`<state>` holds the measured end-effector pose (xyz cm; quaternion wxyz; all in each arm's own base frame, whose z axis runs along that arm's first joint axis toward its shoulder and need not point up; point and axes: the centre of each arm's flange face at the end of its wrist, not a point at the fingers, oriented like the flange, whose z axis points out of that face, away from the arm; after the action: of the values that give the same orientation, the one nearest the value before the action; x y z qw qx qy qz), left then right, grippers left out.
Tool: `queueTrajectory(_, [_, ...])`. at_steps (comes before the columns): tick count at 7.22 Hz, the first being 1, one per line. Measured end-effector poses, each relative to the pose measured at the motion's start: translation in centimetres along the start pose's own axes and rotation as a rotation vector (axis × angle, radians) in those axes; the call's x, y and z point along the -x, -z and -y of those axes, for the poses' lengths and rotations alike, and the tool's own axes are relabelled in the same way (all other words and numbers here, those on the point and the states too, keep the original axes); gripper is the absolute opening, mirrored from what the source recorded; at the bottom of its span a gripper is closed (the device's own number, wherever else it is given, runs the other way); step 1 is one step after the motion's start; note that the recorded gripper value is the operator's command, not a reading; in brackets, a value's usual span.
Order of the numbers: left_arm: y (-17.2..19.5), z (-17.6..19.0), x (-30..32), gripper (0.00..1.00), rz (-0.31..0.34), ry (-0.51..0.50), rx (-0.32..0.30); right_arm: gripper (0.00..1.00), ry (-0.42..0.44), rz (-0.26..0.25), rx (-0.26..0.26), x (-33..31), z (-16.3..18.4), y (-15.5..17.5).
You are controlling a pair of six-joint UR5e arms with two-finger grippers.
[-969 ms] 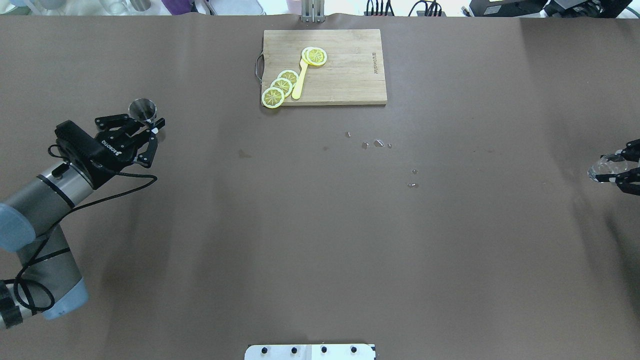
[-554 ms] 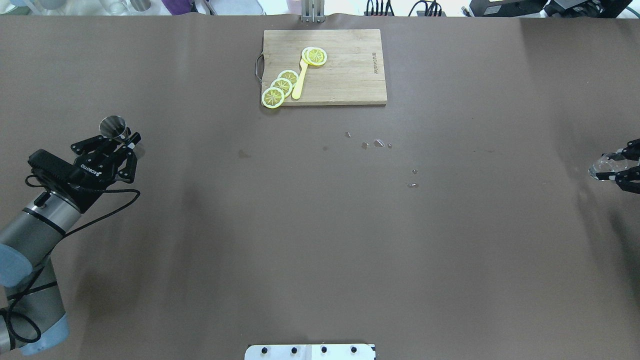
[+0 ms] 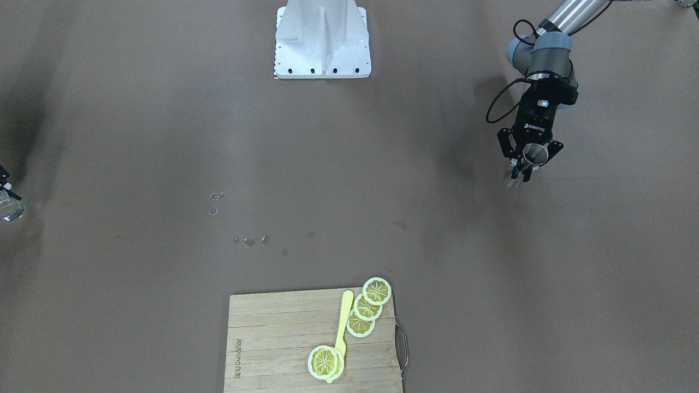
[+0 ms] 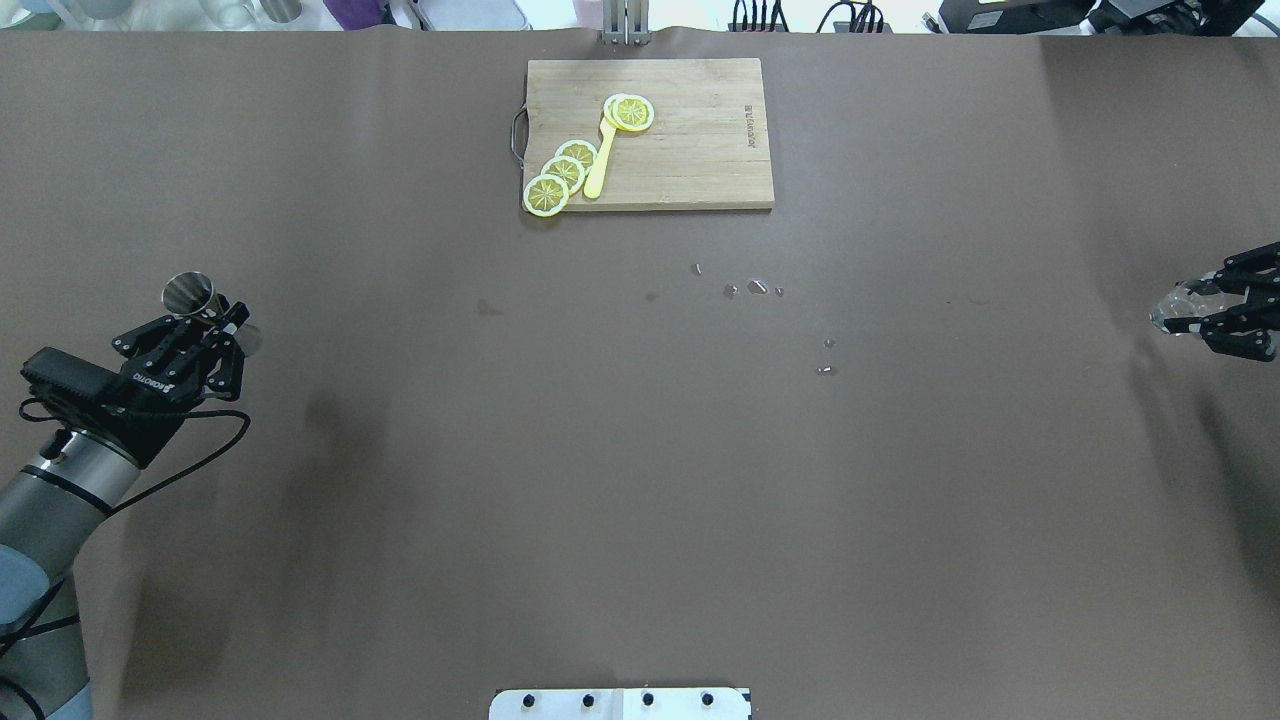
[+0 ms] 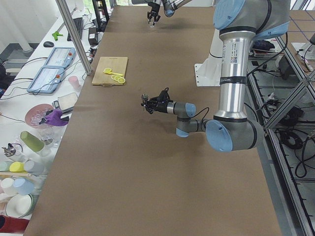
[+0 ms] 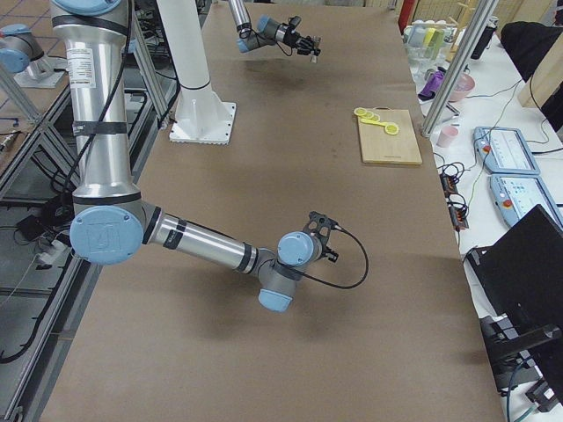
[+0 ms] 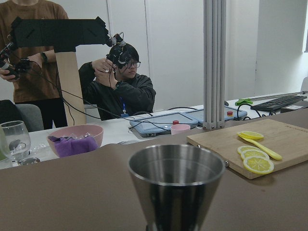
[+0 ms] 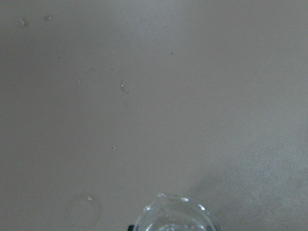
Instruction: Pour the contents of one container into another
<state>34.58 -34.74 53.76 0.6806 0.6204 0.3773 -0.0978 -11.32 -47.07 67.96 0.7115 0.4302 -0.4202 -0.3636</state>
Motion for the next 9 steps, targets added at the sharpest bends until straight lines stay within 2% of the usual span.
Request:
queueTrajectory(3, [2.2, -2.1, 2.1, 0.00, 0.043, -0.006, 0.028, 0.00, 0.030, 0.021, -0.004, 0.6, 1.9, -2.5])
queueTrajectory(6, [3.1, -3.9, 4.8, 0.00, 0.111, 0.019, 0.028, 0.00, 0.044, 0.049, 0.005, 1.7, 2.3, -4.3])
queueTrajectory(8, [4.2, -4.3, 6.8, 0.17, 0.139, 0.053, 0.033, 0.00, 0.042, 0.059, 0.015, 2.0, 1.9, -4.8])
queueTrajectory(9, [4.6, -4.5, 7.3, 0.30, 0.144, 0.056, 0.038, 0.00, 0.040, 0.063, 0.017, 2.0, 1.7, -5.0])
